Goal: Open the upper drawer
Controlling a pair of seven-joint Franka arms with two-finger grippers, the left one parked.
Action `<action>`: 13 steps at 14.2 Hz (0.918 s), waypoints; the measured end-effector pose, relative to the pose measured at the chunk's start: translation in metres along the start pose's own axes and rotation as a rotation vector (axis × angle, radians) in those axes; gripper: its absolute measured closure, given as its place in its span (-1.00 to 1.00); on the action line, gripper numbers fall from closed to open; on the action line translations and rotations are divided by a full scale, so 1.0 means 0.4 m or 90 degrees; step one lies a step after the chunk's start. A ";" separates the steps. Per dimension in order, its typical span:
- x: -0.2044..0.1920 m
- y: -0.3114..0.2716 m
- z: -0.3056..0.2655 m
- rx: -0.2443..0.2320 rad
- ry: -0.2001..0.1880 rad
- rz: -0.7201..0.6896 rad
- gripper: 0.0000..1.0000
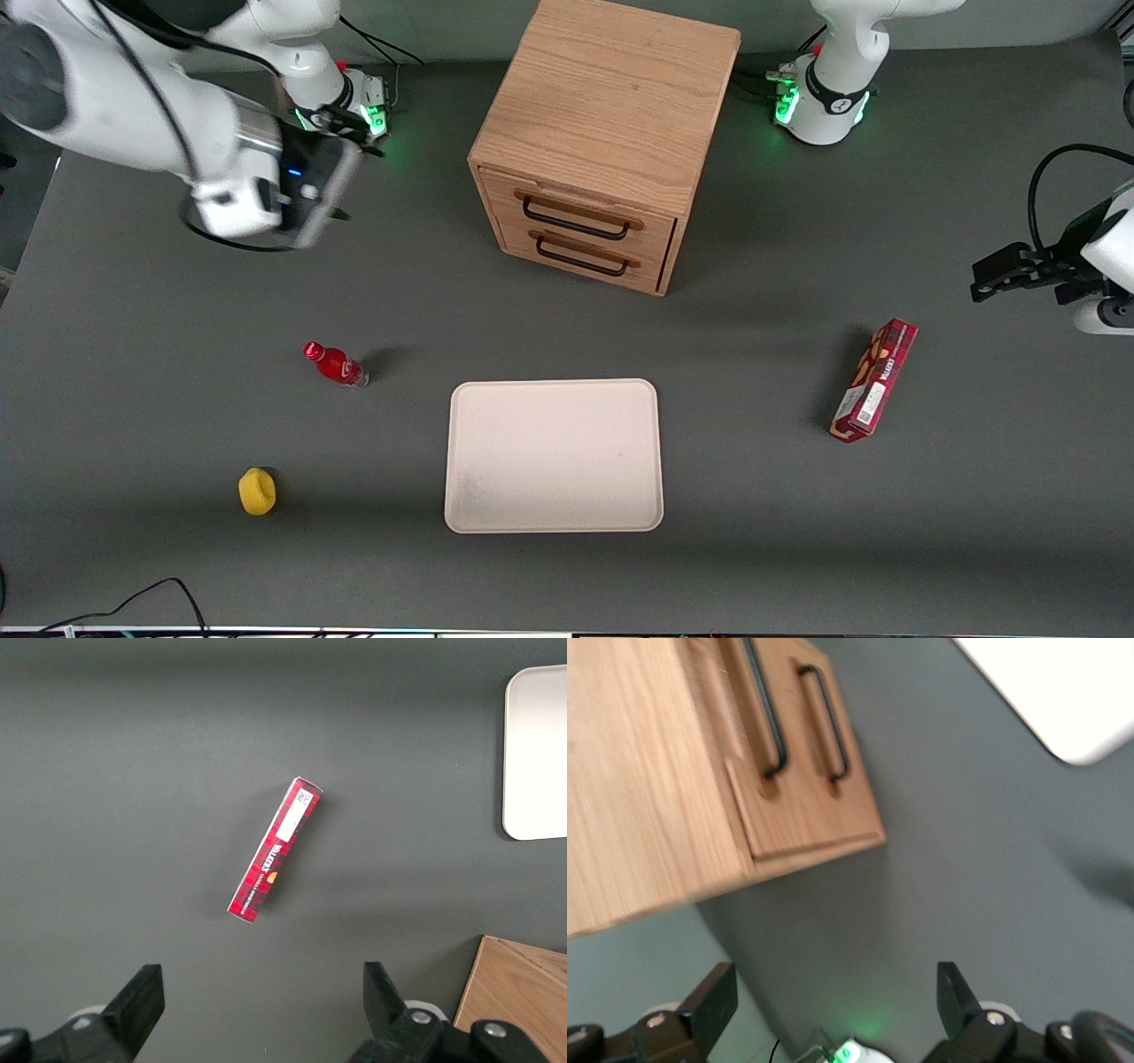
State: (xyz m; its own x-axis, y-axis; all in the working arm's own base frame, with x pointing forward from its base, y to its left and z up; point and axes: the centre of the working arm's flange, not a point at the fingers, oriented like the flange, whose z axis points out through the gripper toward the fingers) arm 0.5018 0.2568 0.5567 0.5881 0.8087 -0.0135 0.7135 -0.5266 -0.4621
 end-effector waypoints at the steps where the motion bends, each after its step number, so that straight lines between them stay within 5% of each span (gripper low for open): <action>1: 0.059 -0.007 0.043 0.015 -0.004 -0.025 -1.00; 7: 0.282 -0.028 0.275 0.068 0.030 -0.105 -1.00; 13: 0.370 -0.053 0.421 0.040 0.028 -0.109 -1.00</action>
State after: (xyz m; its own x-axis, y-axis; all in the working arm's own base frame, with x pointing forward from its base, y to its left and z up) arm 0.5096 0.4319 0.4152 0.4775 0.8719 0.1087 0.7805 -0.3641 -0.5083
